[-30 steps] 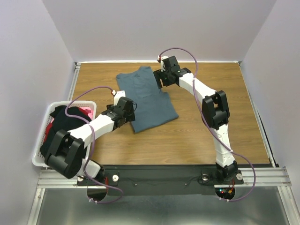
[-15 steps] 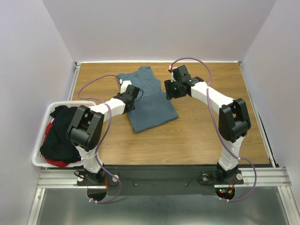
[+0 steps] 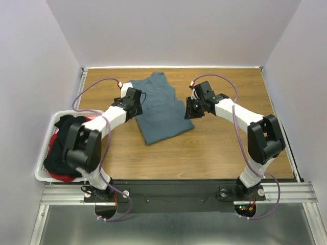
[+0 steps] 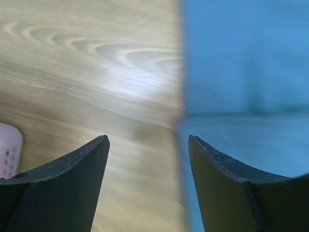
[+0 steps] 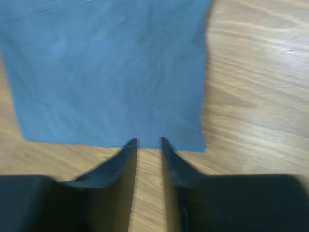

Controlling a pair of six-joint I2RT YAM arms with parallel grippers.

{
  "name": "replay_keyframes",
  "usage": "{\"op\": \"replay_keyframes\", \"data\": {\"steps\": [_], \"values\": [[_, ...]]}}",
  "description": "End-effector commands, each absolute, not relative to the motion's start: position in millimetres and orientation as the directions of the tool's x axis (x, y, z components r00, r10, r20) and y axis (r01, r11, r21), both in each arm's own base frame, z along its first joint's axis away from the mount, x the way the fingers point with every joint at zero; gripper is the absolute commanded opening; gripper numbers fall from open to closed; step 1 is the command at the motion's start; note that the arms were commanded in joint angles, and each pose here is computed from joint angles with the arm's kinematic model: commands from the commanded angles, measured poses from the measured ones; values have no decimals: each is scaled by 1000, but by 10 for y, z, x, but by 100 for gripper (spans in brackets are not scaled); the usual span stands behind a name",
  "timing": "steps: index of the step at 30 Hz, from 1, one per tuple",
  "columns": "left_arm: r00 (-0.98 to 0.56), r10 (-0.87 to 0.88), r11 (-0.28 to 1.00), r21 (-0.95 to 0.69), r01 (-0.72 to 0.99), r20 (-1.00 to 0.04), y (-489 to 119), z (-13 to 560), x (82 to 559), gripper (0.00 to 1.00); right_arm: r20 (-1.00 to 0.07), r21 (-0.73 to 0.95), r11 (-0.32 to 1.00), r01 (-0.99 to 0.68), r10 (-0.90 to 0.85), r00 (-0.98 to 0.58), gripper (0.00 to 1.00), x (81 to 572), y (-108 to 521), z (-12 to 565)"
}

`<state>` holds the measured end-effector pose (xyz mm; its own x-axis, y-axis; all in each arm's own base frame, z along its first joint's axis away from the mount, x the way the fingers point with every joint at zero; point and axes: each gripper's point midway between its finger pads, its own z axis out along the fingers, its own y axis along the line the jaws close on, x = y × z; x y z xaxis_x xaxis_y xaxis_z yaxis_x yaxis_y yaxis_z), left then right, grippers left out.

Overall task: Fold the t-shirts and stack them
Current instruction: Fold the tshirt

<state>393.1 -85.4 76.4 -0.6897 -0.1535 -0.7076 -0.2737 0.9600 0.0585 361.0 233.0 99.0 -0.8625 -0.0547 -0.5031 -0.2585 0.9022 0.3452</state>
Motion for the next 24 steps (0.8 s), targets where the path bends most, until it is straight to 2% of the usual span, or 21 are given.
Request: {"op": "replay_keyframes", "data": {"steps": [1, 5, 9, 10, 12, 13, 17, 24], "values": [[-610, -266, 964, -195, -182, -746, -1405, 1435, 3587, 79, -542, 488, 828, -276, 40, -839, 22, 3668, 2432, 1283], [-673, -310, 937, -335, -97, -672, -1942, 1353, 3126, 75, -502, 553, 792, -258, 70, -862, 16, 3620, 2401, 1173], [-738, -333, 907, -414, -81, -587, -2193, 1042, 2851, 61, -467, 605, 759, -241, 93, -880, 12, 3590, 2384, 1052], [-744, -337, 906, -413, -90, -577, -2181, 964, 2824, 54, -461, 610, 757, -235, 97, -882, 11, 3580, 2371, 1005], [-750, -344, 914, -385, -128, -566, -2093, 729, 2771, 47, -442, 626, 752, -206, 124, -888, 8, 3587, 2279, 858], [-761, -334, 922, -360, -142, -556, -2044, 592, 2728, 41, -444, 638, 744, -200, 143, -885, 6, 3631, 2228, 827], [-775, -340, 930, -311, -195, -533, -1924, 314, 2653, 31, -391, 657, 740, -142, 174, -904, 5, 3584, 2091, 525], [-808, -361, 930, -243, -276, -466, -1695, -16, 2370, 27, -311, 639, 769, -21, 233, -922, 1, 3389, 1882, 172]]}}
